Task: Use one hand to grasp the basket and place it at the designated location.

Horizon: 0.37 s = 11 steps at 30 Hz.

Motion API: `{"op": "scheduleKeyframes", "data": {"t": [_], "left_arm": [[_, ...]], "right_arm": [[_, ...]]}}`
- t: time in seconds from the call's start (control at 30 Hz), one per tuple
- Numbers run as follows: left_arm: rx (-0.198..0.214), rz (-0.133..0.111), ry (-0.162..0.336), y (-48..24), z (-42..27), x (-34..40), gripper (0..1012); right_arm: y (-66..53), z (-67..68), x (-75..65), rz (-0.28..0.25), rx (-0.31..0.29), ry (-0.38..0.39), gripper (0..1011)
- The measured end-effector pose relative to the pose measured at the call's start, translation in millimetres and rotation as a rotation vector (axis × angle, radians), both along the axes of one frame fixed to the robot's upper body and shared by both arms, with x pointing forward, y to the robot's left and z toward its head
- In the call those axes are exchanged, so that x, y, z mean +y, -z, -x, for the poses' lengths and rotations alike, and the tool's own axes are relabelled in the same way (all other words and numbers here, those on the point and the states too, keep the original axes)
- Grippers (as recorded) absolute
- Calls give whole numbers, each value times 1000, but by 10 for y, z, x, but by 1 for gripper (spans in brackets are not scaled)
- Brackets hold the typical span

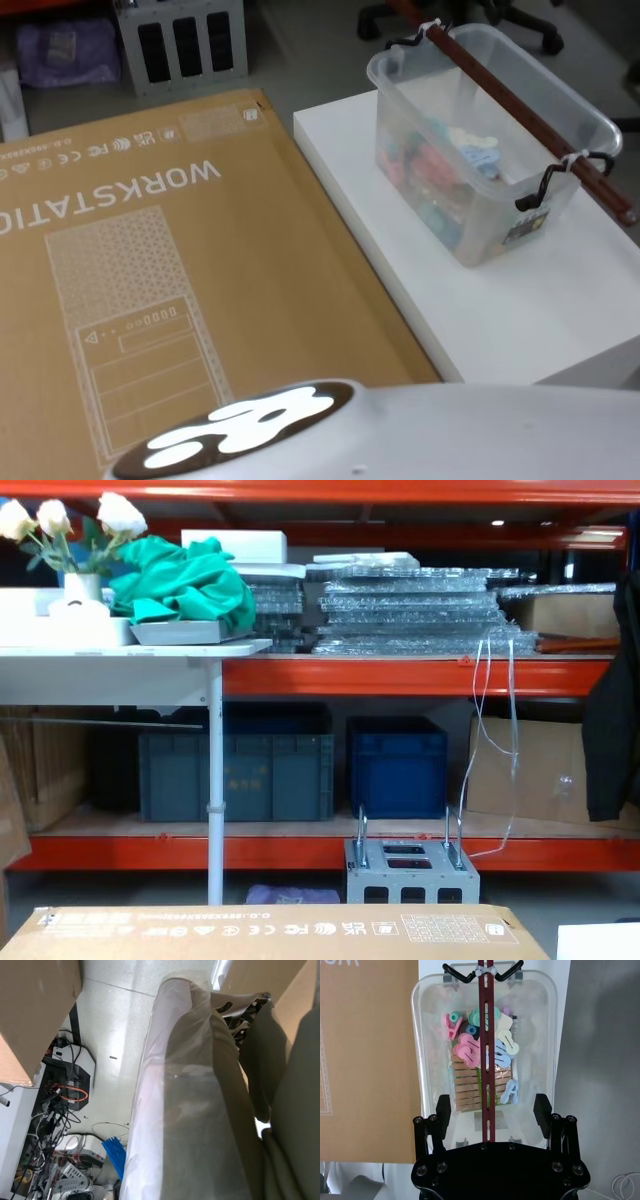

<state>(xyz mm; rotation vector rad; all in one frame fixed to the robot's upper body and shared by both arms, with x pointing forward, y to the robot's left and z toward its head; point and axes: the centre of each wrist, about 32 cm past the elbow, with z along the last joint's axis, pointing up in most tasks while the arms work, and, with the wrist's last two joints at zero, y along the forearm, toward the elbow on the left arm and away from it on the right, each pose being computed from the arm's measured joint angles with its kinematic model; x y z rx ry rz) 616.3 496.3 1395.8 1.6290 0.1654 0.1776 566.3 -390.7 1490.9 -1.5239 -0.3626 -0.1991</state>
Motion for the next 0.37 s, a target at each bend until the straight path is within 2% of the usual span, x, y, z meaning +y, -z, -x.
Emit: {"op": "scheduleKeyframes", "data": {"t": [0.37], "left_arm": [[0, 0, 0, 0, 0, 0, 0]], "right_arm": [[9, 12, -10, 1, 2, 1, 1001]]}}
